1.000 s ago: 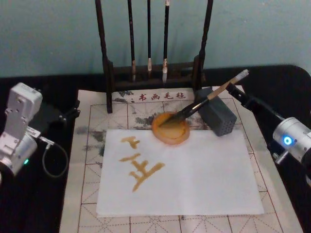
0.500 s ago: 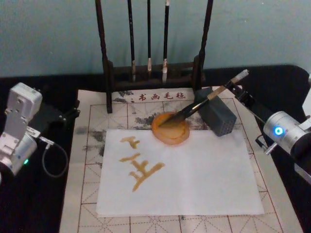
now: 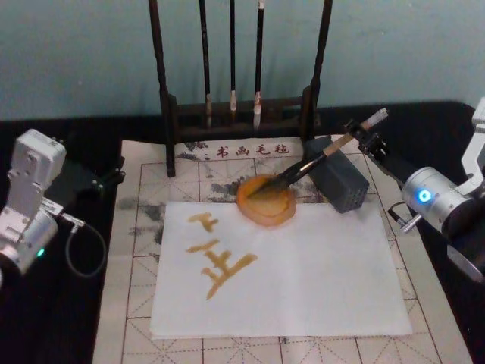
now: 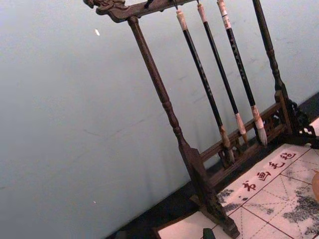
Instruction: Pick up the brush from the inkstone, write on the paper, then place the brush back to its original position.
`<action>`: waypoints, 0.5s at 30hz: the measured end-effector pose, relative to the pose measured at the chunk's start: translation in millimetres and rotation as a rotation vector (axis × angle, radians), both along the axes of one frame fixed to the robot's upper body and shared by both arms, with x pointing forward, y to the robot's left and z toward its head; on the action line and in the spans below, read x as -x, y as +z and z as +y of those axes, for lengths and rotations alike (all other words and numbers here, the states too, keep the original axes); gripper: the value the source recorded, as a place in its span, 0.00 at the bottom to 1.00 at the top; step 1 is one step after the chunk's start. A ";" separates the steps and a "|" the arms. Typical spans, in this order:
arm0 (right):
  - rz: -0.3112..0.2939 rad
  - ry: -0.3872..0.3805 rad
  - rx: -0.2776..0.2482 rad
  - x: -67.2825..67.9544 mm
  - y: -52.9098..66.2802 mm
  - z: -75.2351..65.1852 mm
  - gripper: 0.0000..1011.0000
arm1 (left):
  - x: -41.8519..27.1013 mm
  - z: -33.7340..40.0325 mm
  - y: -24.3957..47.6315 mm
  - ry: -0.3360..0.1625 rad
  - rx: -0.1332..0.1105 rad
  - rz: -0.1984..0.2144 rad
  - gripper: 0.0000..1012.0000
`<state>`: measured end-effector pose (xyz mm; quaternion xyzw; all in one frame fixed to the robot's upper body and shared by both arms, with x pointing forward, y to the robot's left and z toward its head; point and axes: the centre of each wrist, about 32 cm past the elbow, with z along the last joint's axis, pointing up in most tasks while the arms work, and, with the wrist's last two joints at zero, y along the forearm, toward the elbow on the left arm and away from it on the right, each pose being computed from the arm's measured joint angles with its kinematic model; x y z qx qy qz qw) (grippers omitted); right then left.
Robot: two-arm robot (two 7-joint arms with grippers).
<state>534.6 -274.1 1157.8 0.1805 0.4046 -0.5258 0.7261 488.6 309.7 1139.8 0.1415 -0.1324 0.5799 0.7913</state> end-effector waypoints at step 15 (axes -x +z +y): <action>-0.005 -0.025 -0.015 -12.3 -0.5 3.1 0.99 | 0.0 0.0 0.0 0.000 0.000 0.000 0.99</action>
